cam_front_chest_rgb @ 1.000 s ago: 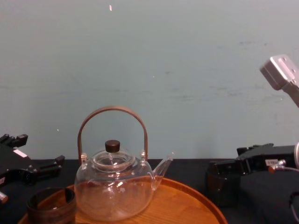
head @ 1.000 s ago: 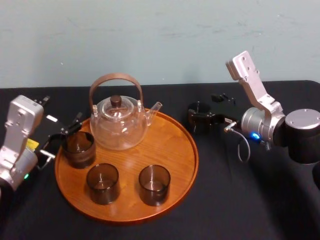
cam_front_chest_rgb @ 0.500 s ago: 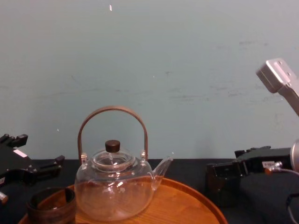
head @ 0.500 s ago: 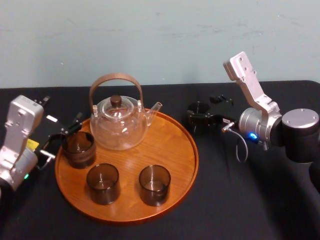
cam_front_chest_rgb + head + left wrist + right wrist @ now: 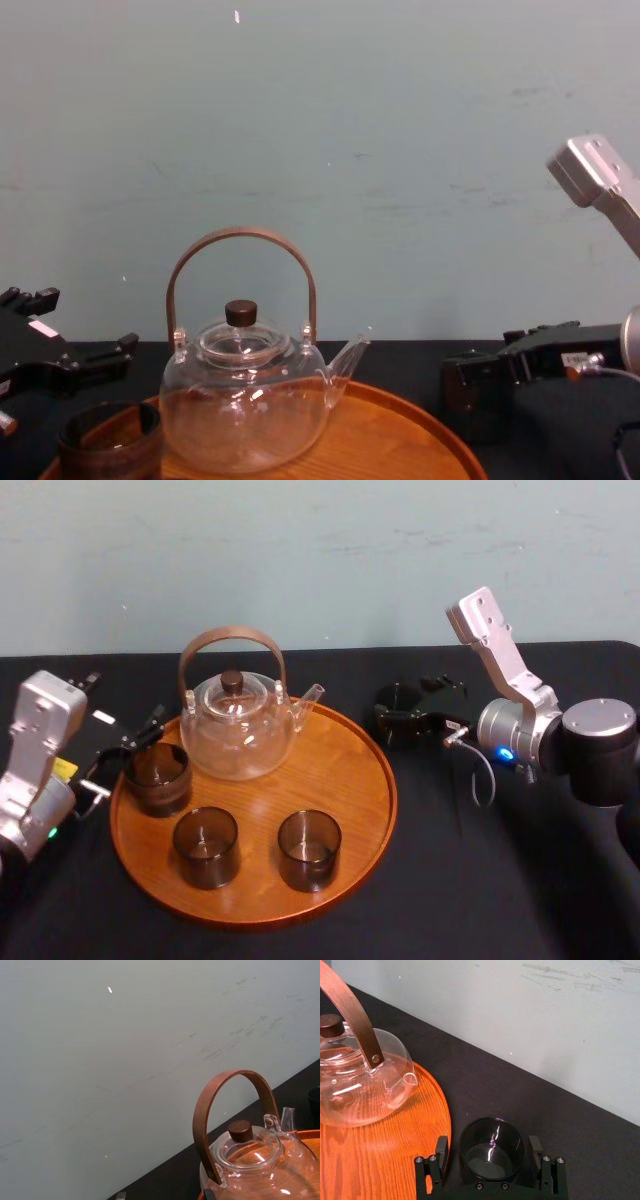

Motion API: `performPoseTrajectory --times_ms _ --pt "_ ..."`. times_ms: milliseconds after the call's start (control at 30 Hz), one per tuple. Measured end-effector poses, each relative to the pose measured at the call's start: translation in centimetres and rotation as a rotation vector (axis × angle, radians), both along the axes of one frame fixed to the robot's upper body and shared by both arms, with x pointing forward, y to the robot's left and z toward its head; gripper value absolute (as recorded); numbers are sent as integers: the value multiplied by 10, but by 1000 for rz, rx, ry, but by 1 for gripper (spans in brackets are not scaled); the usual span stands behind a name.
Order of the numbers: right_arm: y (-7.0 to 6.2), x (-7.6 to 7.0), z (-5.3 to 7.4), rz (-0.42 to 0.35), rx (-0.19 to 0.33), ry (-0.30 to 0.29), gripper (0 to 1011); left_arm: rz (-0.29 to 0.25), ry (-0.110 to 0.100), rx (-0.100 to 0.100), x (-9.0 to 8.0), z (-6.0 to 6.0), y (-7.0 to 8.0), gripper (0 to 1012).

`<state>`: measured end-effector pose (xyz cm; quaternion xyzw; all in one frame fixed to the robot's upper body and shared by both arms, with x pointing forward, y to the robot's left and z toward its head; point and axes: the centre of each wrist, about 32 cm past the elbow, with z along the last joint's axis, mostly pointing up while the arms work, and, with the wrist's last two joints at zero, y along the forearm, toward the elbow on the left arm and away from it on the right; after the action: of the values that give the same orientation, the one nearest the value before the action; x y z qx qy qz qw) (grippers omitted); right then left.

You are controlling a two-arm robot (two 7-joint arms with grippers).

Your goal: Pick up the glass from the table and place it on the tray.

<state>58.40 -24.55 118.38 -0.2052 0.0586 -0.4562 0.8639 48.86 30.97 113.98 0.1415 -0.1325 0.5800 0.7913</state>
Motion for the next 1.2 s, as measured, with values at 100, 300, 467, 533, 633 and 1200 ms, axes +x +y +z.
performPoseTrajectory --times_ms 100,300,467,533,633,1200 --pt "0 0 0 -2 -2 1 1002 0 0 0 0 0 0 1001" --pt "0 0 0 -2 -3 1 1003 0 0 0 0 0 0 1001" --pt "0 0 -1 -2 -3 1 1002 0 0 0 0 0 0 1001" --pt "0 -1 -1 -2 -3 1 1002 0 0 0 0 0 0 1001" --pt "0 -1 -1 -2 -2 1 1002 0 0 0 0 0 0 1001" --pt "-1 0 -1 -1 -1 6 1003 0 0 0 0 0 0 1001"
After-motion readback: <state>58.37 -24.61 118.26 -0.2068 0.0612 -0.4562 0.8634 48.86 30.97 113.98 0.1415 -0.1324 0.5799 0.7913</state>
